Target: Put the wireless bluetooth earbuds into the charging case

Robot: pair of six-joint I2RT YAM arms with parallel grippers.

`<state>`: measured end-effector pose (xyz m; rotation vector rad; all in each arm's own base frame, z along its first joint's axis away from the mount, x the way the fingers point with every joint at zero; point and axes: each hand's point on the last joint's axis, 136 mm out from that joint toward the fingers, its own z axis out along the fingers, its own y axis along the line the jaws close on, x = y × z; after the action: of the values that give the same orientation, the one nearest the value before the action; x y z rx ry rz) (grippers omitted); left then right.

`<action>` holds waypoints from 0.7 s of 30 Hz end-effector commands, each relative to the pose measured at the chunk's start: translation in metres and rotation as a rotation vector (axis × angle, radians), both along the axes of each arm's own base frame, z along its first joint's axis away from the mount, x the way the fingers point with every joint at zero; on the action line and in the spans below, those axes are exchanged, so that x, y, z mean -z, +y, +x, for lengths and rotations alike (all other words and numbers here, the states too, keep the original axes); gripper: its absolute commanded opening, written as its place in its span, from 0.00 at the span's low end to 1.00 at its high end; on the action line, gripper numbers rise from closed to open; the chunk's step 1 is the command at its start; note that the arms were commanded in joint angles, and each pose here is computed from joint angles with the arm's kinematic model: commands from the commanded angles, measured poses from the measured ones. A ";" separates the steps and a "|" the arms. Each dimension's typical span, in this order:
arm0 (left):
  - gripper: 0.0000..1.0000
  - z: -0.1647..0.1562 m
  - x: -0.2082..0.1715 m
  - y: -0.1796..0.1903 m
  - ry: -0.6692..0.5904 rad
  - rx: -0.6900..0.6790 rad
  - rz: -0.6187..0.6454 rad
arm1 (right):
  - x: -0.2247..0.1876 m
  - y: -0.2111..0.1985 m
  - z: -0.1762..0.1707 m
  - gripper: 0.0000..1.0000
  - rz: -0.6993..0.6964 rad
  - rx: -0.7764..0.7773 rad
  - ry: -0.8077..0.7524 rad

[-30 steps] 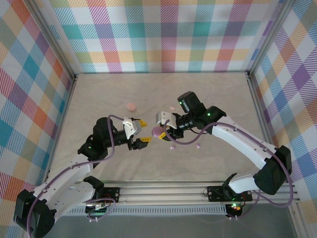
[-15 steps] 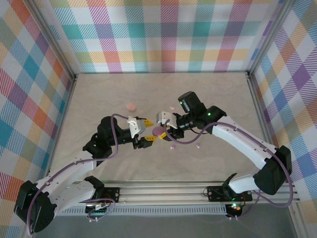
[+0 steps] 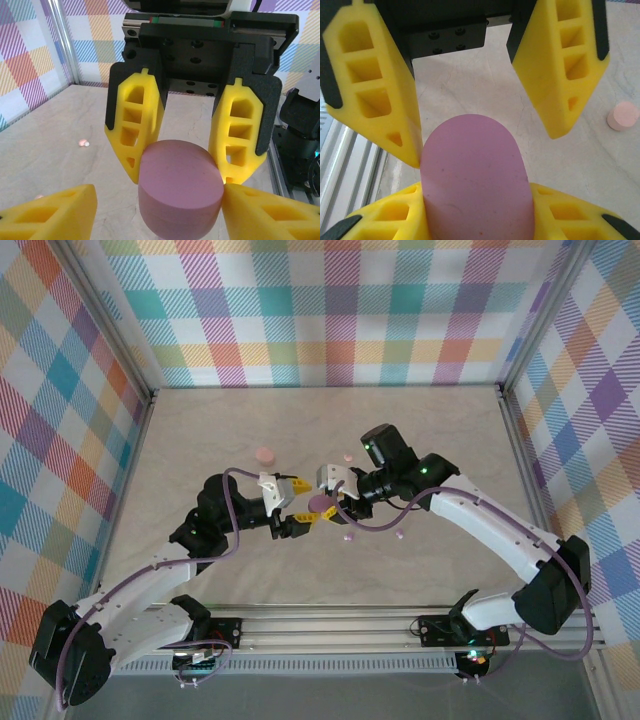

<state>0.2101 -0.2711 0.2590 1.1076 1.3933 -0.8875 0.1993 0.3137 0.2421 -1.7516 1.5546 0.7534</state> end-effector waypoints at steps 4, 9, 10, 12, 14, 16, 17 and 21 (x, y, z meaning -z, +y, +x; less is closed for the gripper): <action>0.61 -0.009 0.008 -0.005 0.018 0.052 0.019 | -0.018 0.002 -0.008 0.07 0.057 -0.037 -0.007; 0.58 -0.011 0.007 -0.007 0.019 0.065 0.023 | -0.019 0.002 -0.009 0.07 0.059 -0.037 -0.002; 0.57 -0.011 0.007 -0.007 0.019 0.068 0.024 | -0.019 0.002 -0.009 0.07 0.060 -0.039 0.000; 0.56 -0.011 0.008 -0.008 0.022 0.073 0.026 | -0.019 0.002 -0.010 0.07 0.059 -0.040 0.001; 0.56 -0.011 0.008 -0.009 0.022 0.078 0.028 | -0.019 0.003 -0.010 0.07 0.061 -0.041 0.004; 0.54 -0.011 0.007 -0.009 0.019 0.078 0.026 | -0.019 0.003 -0.010 0.07 0.063 -0.043 0.007; 0.52 -0.011 0.006 -0.009 0.015 0.078 0.024 | -0.018 0.003 -0.010 0.07 0.061 -0.044 0.010; 0.44 -0.010 0.006 -0.010 0.020 0.085 0.027 | -0.017 0.003 -0.011 0.07 0.059 -0.046 0.013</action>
<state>0.2027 -0.2765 0.2447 1.1597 1.4239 -0.9373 0.1974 0.3141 0.2434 -1.7506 1.5513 0.7684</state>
